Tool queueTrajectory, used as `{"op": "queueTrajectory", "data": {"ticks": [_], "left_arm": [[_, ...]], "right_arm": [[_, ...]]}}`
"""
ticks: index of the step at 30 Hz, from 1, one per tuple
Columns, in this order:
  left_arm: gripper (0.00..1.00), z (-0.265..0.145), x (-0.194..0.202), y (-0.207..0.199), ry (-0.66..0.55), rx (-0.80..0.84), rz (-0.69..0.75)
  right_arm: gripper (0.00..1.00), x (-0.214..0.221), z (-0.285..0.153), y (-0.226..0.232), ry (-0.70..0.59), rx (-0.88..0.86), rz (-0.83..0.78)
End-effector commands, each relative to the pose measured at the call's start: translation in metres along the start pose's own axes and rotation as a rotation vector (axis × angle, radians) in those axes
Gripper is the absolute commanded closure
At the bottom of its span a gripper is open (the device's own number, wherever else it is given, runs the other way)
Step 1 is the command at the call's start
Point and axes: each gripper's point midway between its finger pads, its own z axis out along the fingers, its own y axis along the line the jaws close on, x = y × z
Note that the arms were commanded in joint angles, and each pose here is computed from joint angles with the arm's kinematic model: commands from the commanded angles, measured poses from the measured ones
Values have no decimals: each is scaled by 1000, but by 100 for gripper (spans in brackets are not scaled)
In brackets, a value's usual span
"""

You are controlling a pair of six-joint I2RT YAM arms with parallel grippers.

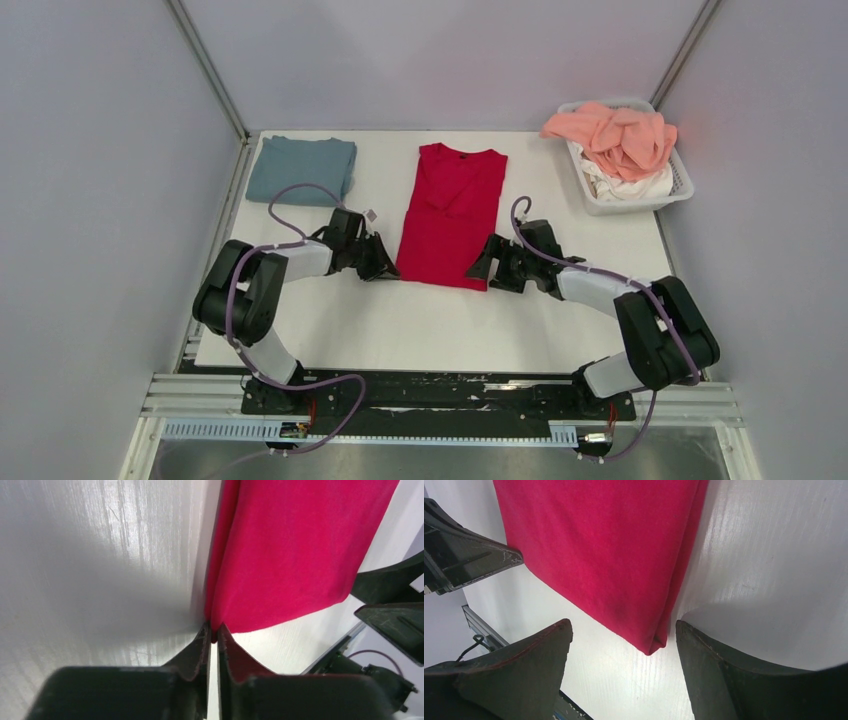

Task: Fold and stack the t-shirts
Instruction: Grab one side of the 2/3 rectangular tshirt with both arms

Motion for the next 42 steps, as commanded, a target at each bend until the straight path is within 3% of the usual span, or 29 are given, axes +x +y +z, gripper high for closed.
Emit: {"op": "queueTrajectory", "data": {"ticks": [1,2,10,25,29,31,38,42], "left_arm": [[95,10,-8,1,-16,-17,10],[100,10,-8,2,-17,-18,10],[100,9,-4,1,-42,4,11],[100,5,2,6,-70,0,-5],[100,4,1,4,-83,7,-5],[100,2,1,4,-89,12,-12],[100,-19,11,-1,-155,21,33],[100,-34,37,5,-155,9,39]], "right_arm": [[23,19,6,-22,40,75,41],[26,19,7,-23,33,87,42],[41,31,12,-22,61,130,21],[45,49,0,-33,68,201,-22],[60,51,3,-33,81,204,-31],[73,52,4,-29,84,189,-42],[99,62,-13,1,123,36,-119],[100,92,-33,18,227,-81,-144]]}}
